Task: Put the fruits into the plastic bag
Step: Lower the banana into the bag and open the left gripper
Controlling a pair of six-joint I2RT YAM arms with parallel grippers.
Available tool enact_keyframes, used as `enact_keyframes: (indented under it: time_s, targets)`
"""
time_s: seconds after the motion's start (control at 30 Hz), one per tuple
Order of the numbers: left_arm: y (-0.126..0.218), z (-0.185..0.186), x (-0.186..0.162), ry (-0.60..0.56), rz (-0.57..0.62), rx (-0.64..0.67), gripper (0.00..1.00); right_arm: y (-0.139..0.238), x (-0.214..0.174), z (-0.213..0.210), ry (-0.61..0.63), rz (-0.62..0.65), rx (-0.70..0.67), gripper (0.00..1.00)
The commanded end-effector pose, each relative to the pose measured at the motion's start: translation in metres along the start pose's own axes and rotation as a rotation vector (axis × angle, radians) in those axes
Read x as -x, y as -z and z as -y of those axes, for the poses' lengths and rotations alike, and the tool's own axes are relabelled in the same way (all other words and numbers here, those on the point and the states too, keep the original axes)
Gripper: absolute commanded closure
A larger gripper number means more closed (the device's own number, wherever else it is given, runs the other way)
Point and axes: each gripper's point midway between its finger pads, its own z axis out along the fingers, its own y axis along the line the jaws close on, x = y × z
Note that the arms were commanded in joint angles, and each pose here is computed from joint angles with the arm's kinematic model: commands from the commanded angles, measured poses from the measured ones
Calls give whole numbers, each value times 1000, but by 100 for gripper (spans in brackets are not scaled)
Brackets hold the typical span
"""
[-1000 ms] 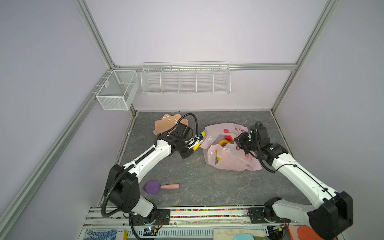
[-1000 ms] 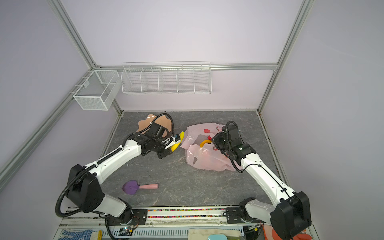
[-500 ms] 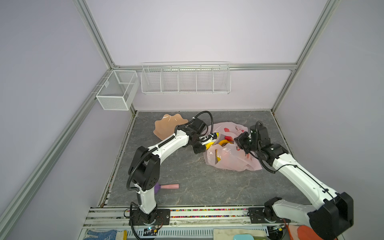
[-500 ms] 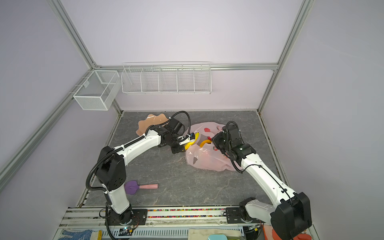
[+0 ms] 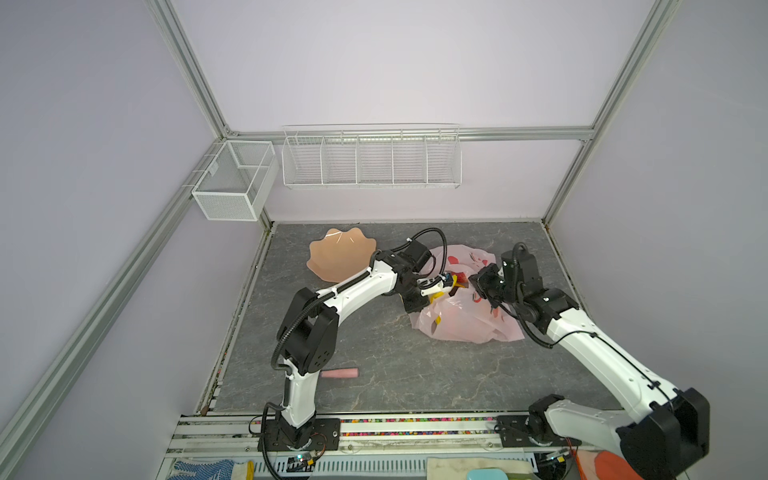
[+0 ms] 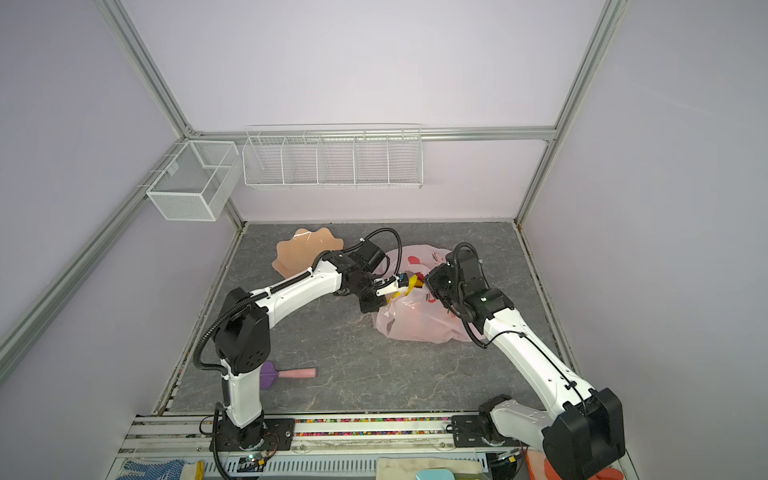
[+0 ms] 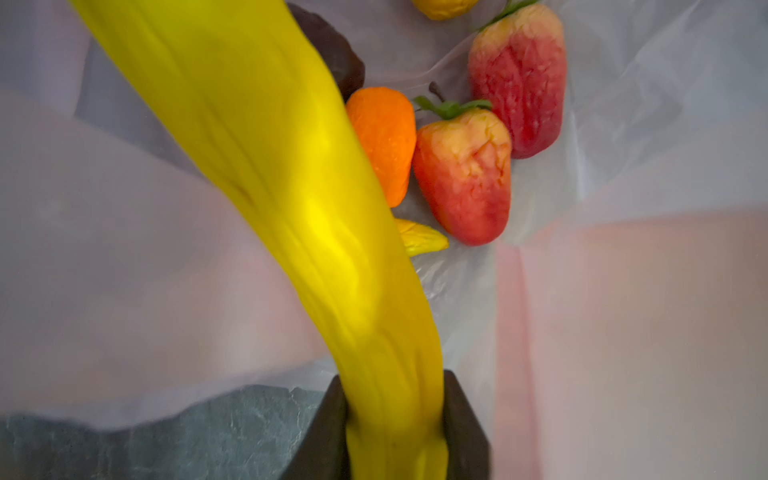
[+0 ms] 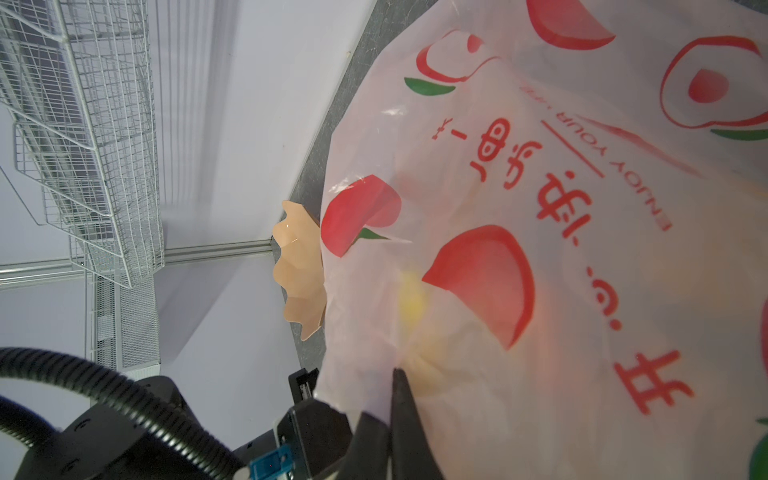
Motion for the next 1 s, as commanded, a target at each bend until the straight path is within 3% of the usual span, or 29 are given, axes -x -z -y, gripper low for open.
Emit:
enact_keyframes:
  time_s: [0.0,0.63,0.97]
  targets:
    - [-5,6,16,27,38,-50,71,4,0,-3,-4,0,15,94]
    - [-34,-28,97,407,207,-145,58,6,-2,-3,-30,10,37,94]
    - [-31,-28,127,573,321,-217,54,7,-2,-2,-34,14,41,94]
